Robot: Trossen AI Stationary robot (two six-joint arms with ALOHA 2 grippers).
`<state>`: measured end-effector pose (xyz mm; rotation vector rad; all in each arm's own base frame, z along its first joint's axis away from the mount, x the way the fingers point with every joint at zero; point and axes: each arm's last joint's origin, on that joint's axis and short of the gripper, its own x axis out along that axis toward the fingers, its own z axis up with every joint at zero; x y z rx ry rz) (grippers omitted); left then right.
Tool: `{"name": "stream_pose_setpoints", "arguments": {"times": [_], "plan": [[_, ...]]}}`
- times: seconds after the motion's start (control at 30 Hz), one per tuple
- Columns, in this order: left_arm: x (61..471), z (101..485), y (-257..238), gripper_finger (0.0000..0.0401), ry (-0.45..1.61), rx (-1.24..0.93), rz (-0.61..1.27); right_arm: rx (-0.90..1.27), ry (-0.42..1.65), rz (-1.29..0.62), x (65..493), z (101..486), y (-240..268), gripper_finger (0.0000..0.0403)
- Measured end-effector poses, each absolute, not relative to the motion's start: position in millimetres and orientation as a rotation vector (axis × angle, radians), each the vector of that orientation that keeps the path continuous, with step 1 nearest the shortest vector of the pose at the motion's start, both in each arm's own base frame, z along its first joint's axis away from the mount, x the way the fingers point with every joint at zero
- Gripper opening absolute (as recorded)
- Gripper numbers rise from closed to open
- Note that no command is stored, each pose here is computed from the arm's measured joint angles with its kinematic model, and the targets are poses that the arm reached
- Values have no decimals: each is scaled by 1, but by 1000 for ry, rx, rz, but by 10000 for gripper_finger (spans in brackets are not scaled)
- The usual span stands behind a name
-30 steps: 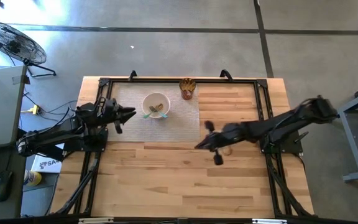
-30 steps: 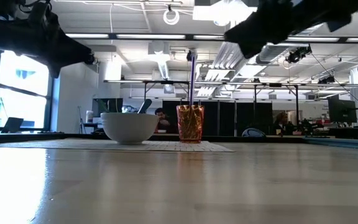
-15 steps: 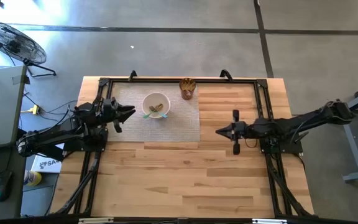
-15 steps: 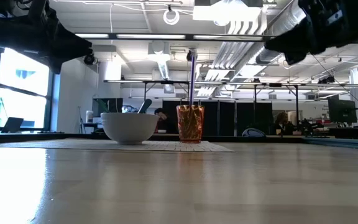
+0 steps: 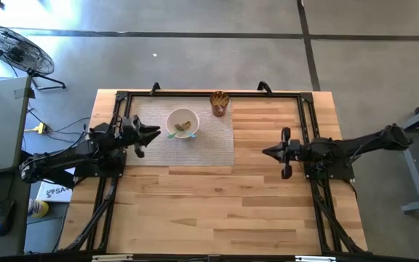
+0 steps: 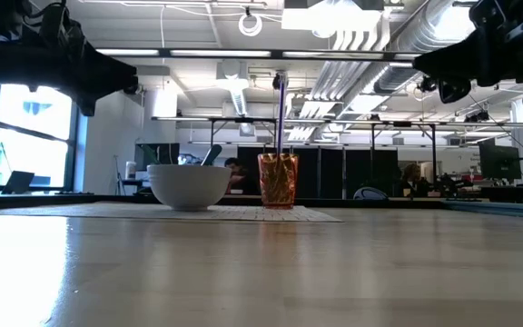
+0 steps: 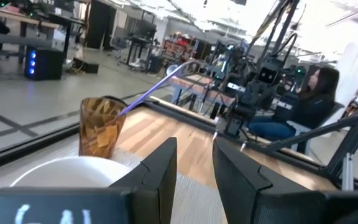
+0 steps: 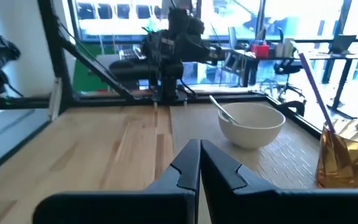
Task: Pick & Place Utensil
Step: Return to Home Position
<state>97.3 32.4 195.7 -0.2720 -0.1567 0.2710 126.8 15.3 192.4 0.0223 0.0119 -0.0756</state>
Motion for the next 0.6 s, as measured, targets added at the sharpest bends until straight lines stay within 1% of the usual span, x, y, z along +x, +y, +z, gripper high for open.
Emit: {"name": "stream_pose_setpoints", "arguments": {"times": [0.13,0.4,0.6], "plan": [[97,195,33,101,-156,-273,275,36,-19,-57,116,186,14,6],[97,195,33,101,-156,-273,279,55,-52,-49,98,187,11,3],[97,195,33,101,-155,-271,279,58,-91,59,93,184,13,4]]}}
